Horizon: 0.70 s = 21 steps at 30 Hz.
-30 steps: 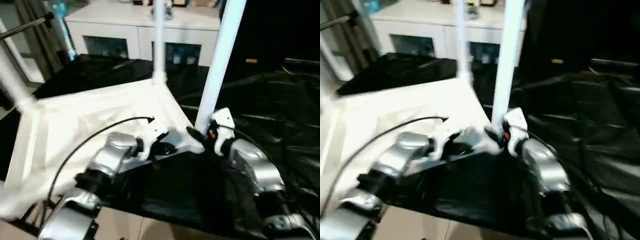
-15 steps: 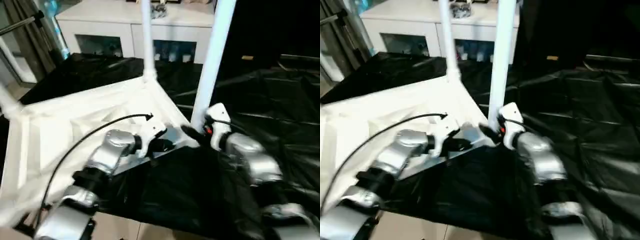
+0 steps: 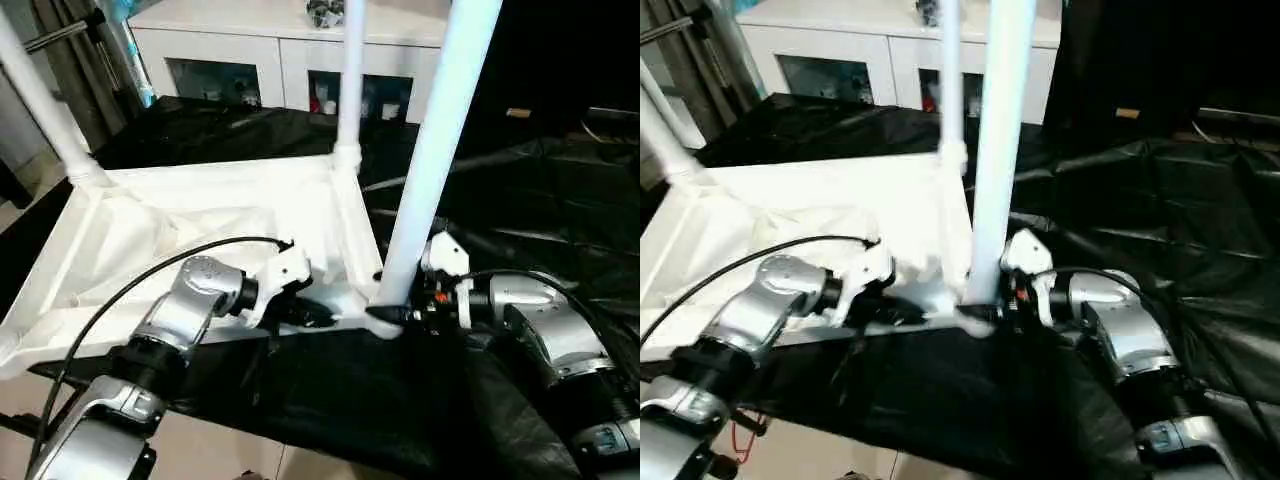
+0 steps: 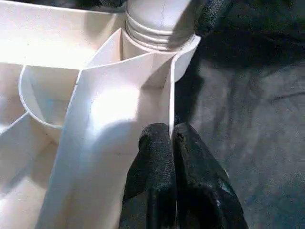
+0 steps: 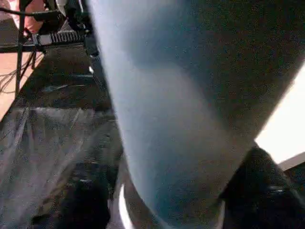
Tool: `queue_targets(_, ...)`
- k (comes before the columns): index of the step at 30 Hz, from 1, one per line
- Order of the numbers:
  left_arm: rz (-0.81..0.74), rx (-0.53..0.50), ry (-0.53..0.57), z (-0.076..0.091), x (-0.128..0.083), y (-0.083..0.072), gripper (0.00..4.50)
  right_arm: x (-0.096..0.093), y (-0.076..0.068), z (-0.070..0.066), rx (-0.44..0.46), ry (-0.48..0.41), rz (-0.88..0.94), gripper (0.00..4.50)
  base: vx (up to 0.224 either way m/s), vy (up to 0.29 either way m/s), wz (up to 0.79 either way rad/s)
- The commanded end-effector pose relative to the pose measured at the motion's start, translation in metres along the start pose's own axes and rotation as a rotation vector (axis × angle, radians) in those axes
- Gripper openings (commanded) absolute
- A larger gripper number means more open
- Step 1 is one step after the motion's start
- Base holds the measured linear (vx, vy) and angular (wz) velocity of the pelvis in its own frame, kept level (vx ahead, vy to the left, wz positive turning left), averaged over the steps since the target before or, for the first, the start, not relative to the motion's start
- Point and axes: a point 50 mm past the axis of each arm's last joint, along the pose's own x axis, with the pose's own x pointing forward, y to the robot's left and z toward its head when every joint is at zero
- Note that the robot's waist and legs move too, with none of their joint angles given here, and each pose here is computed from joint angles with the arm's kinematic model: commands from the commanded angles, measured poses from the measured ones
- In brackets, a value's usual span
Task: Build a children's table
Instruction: Rotate leg to tighten
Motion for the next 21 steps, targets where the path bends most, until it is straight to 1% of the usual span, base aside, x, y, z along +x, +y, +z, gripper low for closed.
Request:
queue_targets(1, -0.006, 0.046, -0.035, 0.011, 0.003, 0.0, 0.0, 0.016, 0.014, -0.012, 0.016, 0.064, 0.115, 2.66, 0.0, 0.0, 0.0)
queue_targets(3, -0.008, 0.044, -0.027, 0.008, 0.002, -0.001, 0.0, 0.017, 0.013, -0.014, -0.007, 0.081, 0.099, 2.36, 0.0, 0.0, 0.0)
queue_targets(6, -0.008, 0.044, -0.025, 0.007, 0.002, -0.001, 0.0, 0.019, 0.013, -0.014, 0.001, 0.072, 0.095, 2.28, 0.0, 0.0, 0.0)
queue_targets(7, -0.003, 0.044, -0.027, 0.008, 0.001, -0.001, 0.0, 0.02, 0.014, -0.014, 0.005, 0.069, 0.094, 2.05, 0.0, 0.0, 0.0)
queue_targets(13, 0.013, 0.032, -0.03, 0.006, 0.002, 0.0, 0.0, 0.025, 0.018, -0.016, 0.03, 0.06, 0.114, 2.01, 0.0, 0.0, 0.0)
queue_targets(14, 0.012, 0.024, -0.033, 0.005, 0.005, -0.001, 0.0, 0.026, 0.021, -0.018, 0.056, 0.043, 0.109, 1.99, 0.0, 0.0, 0.0)
queue_targets(16, 0.024, 0.014, -0.037, 0.006, 0.007, -0.001, 0.0, 0.027, 0.024, -0.021, 0.076, 0.026, 0.104, 1.98, 0.0, 0.0, 0.0)
queue_targets(19, 0.107, -0.008, -0.053, 0.012, 0.014, 0.005, 0.0, 0.035, 0.025, -0.024, 0.132, -0.006, 0.037, 1.98, 0.0, 0.0, 0.0)
queue_targets(21, 0.15, -0.029, -0.063, 0.014, 0.018, 0.009, 0.0, 0.039, 0.022, -0.025, 0.143, -0.014, -0.023, 1.98, 0.0, 0.0, 0.0)
